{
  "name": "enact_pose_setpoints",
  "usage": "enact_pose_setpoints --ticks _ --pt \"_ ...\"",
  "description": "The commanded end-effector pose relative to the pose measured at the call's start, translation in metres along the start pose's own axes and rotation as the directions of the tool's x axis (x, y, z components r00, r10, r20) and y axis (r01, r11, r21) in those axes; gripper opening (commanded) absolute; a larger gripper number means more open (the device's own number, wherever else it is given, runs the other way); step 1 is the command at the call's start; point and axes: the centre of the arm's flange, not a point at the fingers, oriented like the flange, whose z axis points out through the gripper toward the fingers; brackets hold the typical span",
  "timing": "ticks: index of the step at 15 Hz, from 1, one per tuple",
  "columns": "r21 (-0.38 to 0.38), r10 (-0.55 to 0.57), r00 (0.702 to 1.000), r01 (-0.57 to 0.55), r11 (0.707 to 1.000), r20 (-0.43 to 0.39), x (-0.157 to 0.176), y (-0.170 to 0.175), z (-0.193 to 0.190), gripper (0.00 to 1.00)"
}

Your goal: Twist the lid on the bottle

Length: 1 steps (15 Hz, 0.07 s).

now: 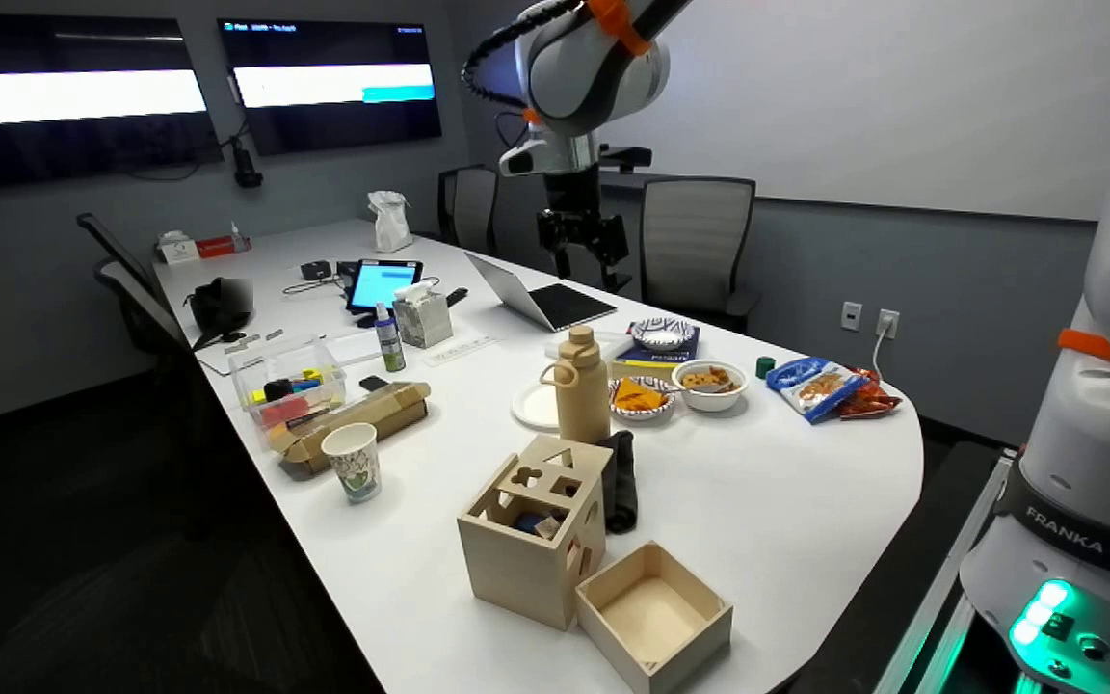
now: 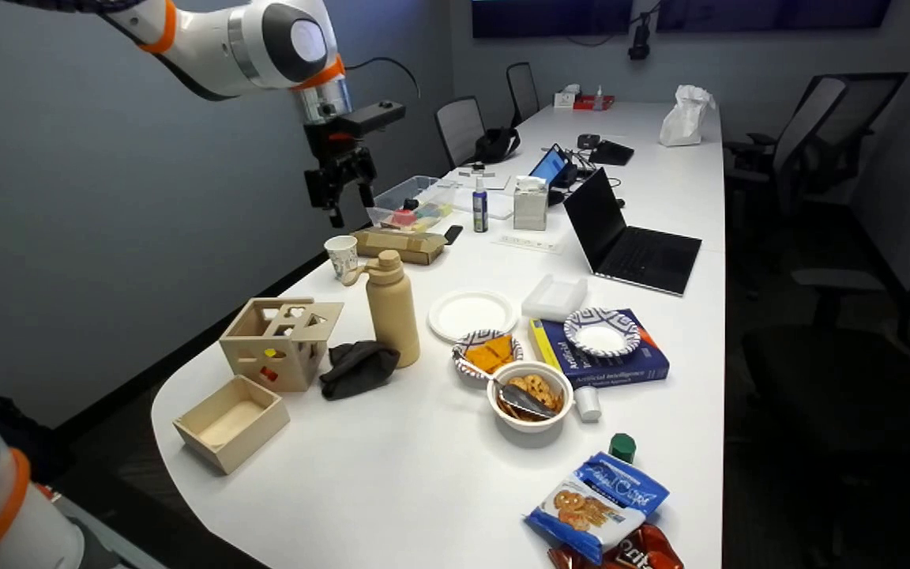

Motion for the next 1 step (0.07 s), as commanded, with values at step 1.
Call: enact_pose_setpoints --ticks 1 --pt "0.034 0.093 0.995 -0.092 0.995 -0.025 -0.0039 -0.0173 -0.0182 1.00"
